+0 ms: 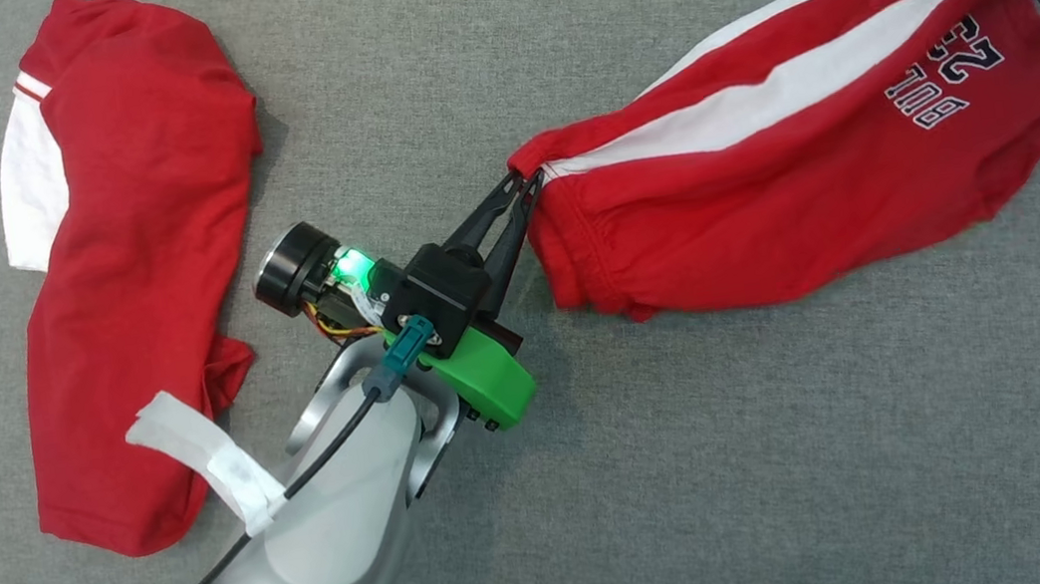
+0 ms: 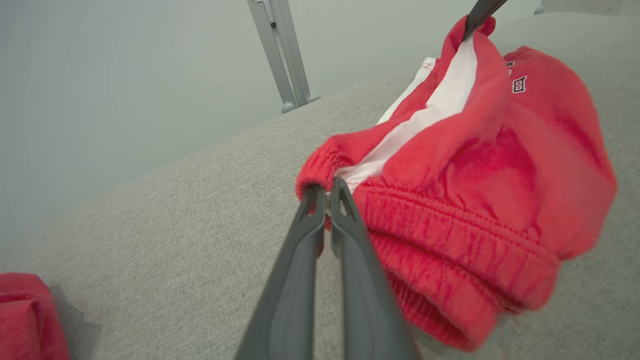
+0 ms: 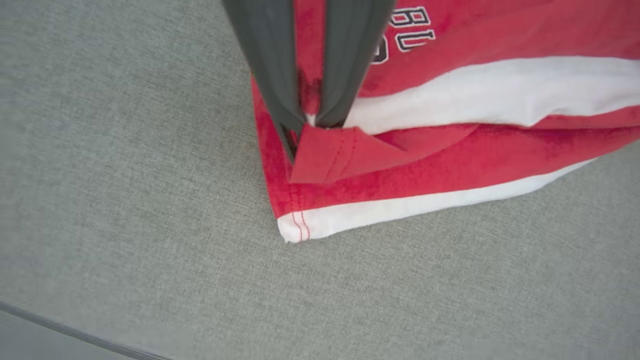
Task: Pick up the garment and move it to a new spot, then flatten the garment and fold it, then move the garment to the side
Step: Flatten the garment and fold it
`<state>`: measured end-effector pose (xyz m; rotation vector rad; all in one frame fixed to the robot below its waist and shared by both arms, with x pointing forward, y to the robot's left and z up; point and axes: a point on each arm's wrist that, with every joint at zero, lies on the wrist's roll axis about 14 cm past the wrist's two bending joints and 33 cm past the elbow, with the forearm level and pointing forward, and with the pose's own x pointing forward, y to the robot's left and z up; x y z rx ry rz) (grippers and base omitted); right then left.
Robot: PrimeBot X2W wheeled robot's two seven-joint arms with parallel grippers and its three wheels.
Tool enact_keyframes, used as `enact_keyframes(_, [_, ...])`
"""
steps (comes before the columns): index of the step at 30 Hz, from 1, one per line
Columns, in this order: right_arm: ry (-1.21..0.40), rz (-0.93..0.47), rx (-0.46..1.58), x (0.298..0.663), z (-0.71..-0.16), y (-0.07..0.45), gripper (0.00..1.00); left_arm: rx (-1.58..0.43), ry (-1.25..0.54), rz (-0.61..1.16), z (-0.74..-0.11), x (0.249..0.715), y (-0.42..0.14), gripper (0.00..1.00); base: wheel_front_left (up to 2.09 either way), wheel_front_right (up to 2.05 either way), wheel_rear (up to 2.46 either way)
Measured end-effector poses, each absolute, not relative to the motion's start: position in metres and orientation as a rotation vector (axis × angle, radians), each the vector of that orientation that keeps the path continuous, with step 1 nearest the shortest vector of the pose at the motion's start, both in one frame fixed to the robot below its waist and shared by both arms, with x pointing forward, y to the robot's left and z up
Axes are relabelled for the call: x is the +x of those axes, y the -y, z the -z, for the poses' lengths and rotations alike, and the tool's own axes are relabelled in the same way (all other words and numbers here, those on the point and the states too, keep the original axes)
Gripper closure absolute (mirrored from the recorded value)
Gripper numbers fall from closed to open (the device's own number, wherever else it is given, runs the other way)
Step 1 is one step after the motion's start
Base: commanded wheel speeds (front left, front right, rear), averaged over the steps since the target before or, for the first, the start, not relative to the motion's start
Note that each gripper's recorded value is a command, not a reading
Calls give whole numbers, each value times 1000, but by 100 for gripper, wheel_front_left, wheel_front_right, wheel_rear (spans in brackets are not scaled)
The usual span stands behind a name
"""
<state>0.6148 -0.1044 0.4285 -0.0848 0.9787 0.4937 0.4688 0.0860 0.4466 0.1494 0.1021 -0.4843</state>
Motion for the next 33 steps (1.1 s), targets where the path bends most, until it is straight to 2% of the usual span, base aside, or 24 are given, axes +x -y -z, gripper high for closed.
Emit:
enact_keyframes(1, [-958,-489,-89,618,-431,105,0,150,-99,482,-447,470,-86,70,0,0,0])
enact_keyframes(2, [-948,-482,-91,620,-432,107,0,149,-96,478,-448,472,-87,22,0,0,0])
enact_keyframes(3, [-934,-475,-98,622,-432,109,0,150,-95,475,-449,473,-88,0,0,0,0])
enact_keyframes(9, [-839,-451,-116,633,-442,114,0,150,-100,449,-447,477,-92,0,0,0,0])
enact_keyframes(18, [-474,-441,-143,652,-497,115,0,154,-79,391,-457,480,-103,0,0,0,0])
enact_keyframes(27, [-145,-464,-46,610,-529,115,0,66,61,248,-505,466,-129,0,0,0,0])
enact_keyframes(33, [-73,-439,-17,572,-540,129,0,3,158,176,-537,446,-142,0,0,0,0])
